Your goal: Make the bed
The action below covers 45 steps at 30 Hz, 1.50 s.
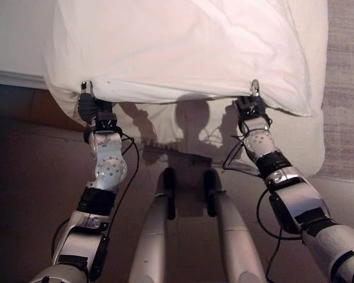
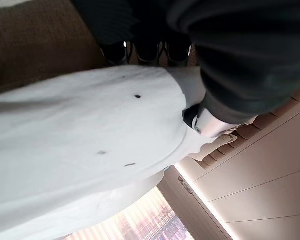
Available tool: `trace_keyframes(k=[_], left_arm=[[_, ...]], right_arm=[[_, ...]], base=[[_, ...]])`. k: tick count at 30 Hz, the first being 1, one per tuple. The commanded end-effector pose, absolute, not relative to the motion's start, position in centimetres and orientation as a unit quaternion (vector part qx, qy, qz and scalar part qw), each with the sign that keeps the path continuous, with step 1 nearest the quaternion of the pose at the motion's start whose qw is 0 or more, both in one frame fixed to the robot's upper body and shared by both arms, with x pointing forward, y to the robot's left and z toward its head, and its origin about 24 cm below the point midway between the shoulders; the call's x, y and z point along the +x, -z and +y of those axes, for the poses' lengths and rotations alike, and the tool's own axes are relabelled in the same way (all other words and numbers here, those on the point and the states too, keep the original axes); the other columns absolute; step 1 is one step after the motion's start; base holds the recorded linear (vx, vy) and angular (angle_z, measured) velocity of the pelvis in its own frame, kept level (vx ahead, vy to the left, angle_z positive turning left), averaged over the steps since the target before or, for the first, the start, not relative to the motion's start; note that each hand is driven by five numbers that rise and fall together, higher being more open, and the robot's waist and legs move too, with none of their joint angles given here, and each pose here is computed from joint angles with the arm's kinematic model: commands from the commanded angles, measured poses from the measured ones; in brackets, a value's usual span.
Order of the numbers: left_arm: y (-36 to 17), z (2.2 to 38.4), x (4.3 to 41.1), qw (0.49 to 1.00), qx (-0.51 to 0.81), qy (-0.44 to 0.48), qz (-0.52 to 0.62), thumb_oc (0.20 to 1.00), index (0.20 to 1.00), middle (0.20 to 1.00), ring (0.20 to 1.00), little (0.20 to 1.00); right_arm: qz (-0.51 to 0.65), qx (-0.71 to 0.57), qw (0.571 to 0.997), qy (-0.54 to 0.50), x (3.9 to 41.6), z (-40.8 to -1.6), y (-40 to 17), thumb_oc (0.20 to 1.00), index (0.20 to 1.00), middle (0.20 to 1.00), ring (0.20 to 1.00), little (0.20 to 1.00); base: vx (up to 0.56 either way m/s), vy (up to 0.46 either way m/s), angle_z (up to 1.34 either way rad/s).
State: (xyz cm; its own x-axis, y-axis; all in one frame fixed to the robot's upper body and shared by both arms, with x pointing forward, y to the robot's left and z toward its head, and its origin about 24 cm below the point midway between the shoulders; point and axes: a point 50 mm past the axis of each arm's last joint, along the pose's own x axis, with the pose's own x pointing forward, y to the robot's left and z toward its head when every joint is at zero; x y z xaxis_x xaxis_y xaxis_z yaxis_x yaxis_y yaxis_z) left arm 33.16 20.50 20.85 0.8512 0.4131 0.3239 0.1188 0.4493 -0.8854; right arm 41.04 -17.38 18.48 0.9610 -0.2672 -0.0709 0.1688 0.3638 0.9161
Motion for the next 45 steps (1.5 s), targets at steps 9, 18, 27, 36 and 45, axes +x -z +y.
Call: trace_keyframes(k=[9, 18, 27, 36, 45], left_arm=[[-22.0, 23.5, 30.3, 0.801, -0.467, -0.103, -0.360, 0.200, 0.200, 0.200, 0.200, 0.200], [-21.6, 24.1, 30.2, 0.800, -0.465, -0.117, -0.360, 0.200, 0.200, 0.200, 0.200, 0.200], [-21.4, 24.3, 30.1, 0.799, -0.467, -0.119, -0.358, 0.200, 0.200, 0.200, 0.200, 0.200], [-20.9, 24.2, 30.3, 0.800, -0.474, -0.121, -0.349, 0.200, 0.200, 0.200, 0.200, 0.200], [-18.9, 23.8, 30.9, 0.797, -0.500, -0.130, -0.312, 1.000, 1.000, 1.000, 1.000, 1.000]], right_arm=[[-0.099, 0.584, 0.767, 0.245, 40.2, -25.4, -18.2, 1.000, 1.000, 1.000, 1.000, 1.000], [-0.094, 0.571, 0.756, 0.305, 39.1, -29.7, -17.8, 1.000, 1.000, 1.000, 1.000, 1.000], [-0.094, 0.561, 0.760, 0.313, 38.8, -30.1, -17.2, 0.200, 0.200, 0.200, 0.200, 0.200], [-0.090, 0.552, 0.779, 0.282, 38.9, -28.8, -16.2, 0.200, 0.200, 0.200, 0.200, 0.200], [-0.152, 0.544, 0.811, 0.154, 37.8, -24.3, -15.9, 0.200, 0.200, 0.200, 0.200, 0.200]], base=[[0.01, -0.002, -0.02], [0.00, 0.000, 0.00], [-0.01, -0.001, -0.02], [0.00, -0.001, 0.00], [0.00, -0.001, 0.00]])
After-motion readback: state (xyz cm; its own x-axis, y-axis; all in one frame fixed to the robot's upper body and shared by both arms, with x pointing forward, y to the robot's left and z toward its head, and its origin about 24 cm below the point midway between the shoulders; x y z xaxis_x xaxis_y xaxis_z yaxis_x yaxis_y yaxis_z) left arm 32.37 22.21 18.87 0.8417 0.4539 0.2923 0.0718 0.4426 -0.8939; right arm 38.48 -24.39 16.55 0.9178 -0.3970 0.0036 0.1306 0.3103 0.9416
